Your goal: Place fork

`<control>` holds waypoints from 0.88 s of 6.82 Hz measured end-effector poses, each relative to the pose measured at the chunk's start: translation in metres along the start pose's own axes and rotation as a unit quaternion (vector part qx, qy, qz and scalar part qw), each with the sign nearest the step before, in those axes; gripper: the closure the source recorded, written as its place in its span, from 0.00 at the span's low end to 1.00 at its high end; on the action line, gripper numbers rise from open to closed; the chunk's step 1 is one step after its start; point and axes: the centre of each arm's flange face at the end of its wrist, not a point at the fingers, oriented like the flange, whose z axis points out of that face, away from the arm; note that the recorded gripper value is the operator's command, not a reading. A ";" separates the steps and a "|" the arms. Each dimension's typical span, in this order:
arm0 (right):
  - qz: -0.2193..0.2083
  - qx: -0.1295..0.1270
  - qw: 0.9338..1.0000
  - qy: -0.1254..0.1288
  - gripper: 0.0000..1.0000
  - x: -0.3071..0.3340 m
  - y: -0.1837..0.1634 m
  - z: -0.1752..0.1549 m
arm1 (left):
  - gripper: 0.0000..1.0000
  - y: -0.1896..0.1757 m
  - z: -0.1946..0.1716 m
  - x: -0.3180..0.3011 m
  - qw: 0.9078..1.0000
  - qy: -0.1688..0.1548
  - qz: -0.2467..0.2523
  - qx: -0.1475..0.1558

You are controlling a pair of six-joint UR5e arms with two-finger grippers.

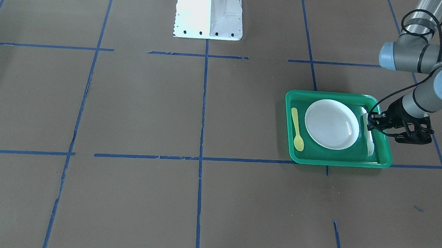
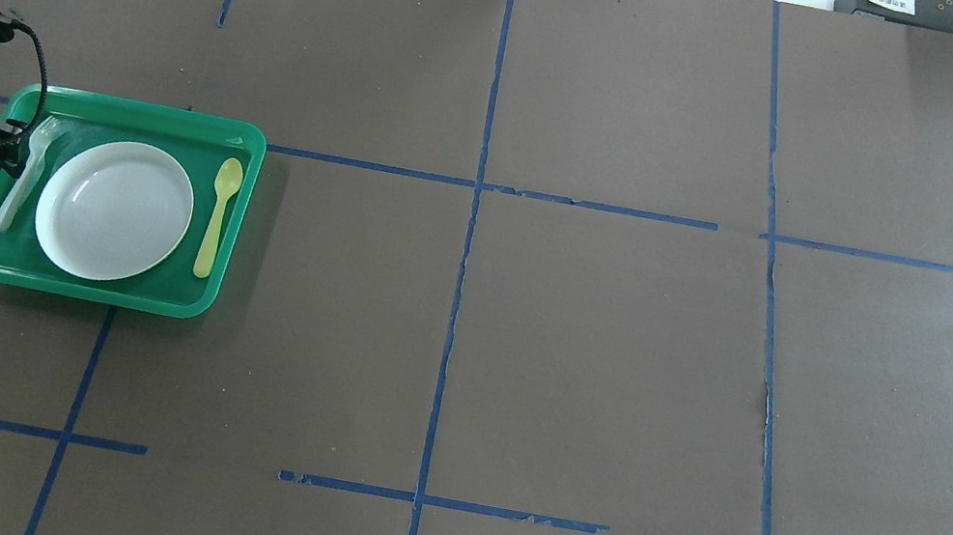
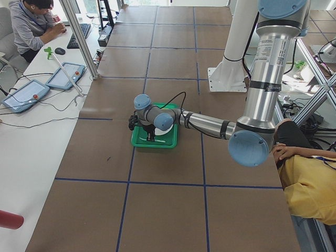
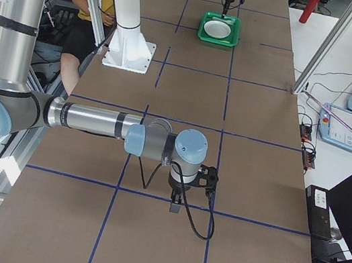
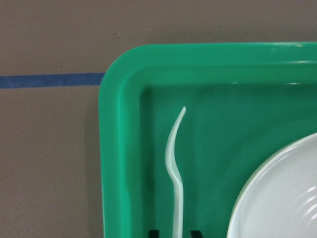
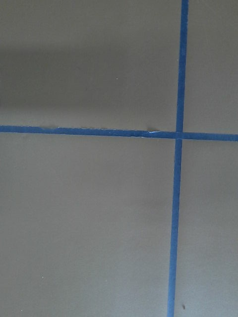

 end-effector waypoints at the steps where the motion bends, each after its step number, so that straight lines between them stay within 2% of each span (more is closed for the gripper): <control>1: 0.000 0.000 1.000 0.000 0.00 0.000 0.000 0.000 | 0.18 -0.001 -0.002 0.000 1.000 0.001 0.002 0.002; 2: 0.000 0.000 1.000 0.000 0.00 0.000 0.000 0.000 | 0.18 -0.005 -0.010 -0.004 1.000 0.002 -0.001 0.010; 4: 0.000 0.000 1.000 0.000 0.00 0.000 0.000 0.000 | 0.18 -0.023 -0.053 -0.045 0.999 -0.001 0.006 0.045; 6: 0.000 0.000 1.000 0.000 0.00 0.000 0.000 0.000 | 0.18 -0.035 -0.107 -0.118 0.997 -0.028 0.040 0.059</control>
